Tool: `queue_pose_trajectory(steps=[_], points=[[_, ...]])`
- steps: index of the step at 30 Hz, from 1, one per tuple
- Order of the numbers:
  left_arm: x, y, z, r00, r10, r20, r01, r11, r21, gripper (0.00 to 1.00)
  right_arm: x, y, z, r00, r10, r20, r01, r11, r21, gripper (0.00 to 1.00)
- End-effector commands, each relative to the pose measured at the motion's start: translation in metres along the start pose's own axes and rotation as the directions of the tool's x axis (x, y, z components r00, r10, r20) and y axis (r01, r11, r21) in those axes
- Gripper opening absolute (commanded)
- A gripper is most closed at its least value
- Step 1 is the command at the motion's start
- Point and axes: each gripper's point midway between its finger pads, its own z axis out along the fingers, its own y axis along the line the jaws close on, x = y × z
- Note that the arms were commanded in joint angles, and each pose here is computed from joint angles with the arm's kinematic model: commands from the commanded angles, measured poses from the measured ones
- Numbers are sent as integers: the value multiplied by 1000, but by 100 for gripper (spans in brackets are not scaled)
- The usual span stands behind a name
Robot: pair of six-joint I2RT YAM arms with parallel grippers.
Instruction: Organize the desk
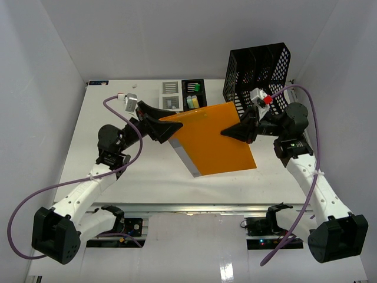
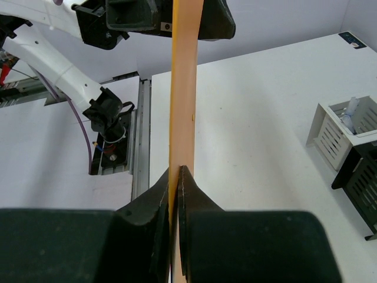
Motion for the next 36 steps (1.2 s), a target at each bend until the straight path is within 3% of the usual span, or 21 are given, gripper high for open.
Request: queue_pose_trajectory(steps=[1,8,14,21,29,36], points=[[-7,0,-3,999,38,10,-37,999,-23,90,-15,-10,-1,995,-101,-6,101,992,79,8],[-33,4,-17,985,170,40,-161,973,-165,97,-23,-30,-9,985,-171,-29,173,966,190,8],[-62,0,-55,940,334,71,-291,892,-345,98,-64,-58,-27,970,-241,-22,235,916,326,8],[-24,7,-89,948,320,-7,-297,871,-391,98,-95,-91,-53,947,-318,-42,300,830,469,8],[22,17,-112,958,271,-97,-287,875,-389,98,-132,-129,-89,915,-395,-86,343,645,683,8],[29,26,-145,929,315,-195,-371,790,-487,98,-166,-144,-118,885,-451,-115,348,477,807,8]])
